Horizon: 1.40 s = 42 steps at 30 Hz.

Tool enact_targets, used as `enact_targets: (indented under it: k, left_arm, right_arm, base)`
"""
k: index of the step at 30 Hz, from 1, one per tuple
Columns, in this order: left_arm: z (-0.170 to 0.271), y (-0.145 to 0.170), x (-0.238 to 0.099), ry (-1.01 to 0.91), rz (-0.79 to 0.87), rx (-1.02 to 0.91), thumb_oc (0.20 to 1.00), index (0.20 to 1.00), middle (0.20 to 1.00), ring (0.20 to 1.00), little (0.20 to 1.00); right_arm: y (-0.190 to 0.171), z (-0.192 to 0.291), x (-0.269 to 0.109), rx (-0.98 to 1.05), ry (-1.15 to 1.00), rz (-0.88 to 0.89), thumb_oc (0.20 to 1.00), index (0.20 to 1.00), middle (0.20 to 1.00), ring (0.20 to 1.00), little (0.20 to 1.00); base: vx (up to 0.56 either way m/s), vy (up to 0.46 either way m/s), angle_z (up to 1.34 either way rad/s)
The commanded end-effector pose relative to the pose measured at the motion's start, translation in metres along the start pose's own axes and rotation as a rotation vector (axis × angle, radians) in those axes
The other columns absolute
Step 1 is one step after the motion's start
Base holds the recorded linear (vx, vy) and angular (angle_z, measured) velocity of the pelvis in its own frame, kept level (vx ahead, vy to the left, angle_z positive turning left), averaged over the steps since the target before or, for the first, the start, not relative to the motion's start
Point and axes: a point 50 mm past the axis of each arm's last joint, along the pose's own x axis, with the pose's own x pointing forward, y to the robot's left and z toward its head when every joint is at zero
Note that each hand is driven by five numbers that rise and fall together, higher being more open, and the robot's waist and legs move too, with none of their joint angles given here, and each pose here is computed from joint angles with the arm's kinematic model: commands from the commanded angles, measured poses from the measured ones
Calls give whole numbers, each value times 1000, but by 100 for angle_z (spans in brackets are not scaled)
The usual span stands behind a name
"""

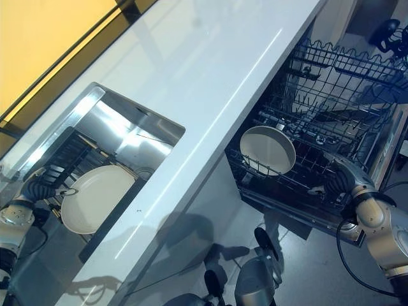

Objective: Pick up plates and place into dishwasher.

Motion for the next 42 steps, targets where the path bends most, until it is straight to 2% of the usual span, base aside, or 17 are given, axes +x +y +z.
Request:
enact_targets:
  k: [1, 7, 11, 15, 18, 30, 42]
  left_arm:
    - [-18, 31, 0, 106, 59, 3, 1000, 1000, 1000, 1000, 1000]
    - [-21, 23, 1, 121, 39, -75, 1000, 1000, 1000, 1000, 1000]
    - [-23, 18, 2, 144, -40, -97, 1000, 1000, 1000, 1000, 1000]
    - [-27, 0, 1, 197, -200, -194, 1000, 1000, 1000, 1000, 1000]
    - [-38, -13, -4, 266, -336, -179, 1000, 1000, 1000, 1000, 1000]
    - [-59, -33, -20, 402, -639, -160, 1000, 1000, 1000, 1000, 1000]
    - [-59, -17, -27, 409, -753, -67, 1000, 1000, 1000, 1000, 1000]
  right_arm:
    - [-28, 19, 6, -16, -76, -102, 1000, 1000, 1000, 1000, 1000]
    - [-31, 21, 7, -25, -73, -106, 1000, 1000, 1000, 1000, 1000]
    - [-36, 23, 7, -32, -77, -113, 1000, 1000, 1000, 1000, 1000]
    - [-35, 25, 9, -35, -84, -114, 1000, 1000, 1000, 1000, 1000]
    - [-34, 27, 9, -42, -90, -116, 1000, 1000, 1000, 1000, 1000]
    - [-28, 27, 7, -47, -97, -91, 1000, 1000, 1000, 1000, 1000]
    - [-11, 20, 2, 5, -74, -58, 1000, 1000, 1000, 1000, 1000]
  base:
    - [32, 109, -5]
    - [39, 78, -2]
    - [29, 71, -7]
    - [37, 33, -4]
    - [43, 26, 0]
    - [46, -11, 3]
    - [21, -100, 13]
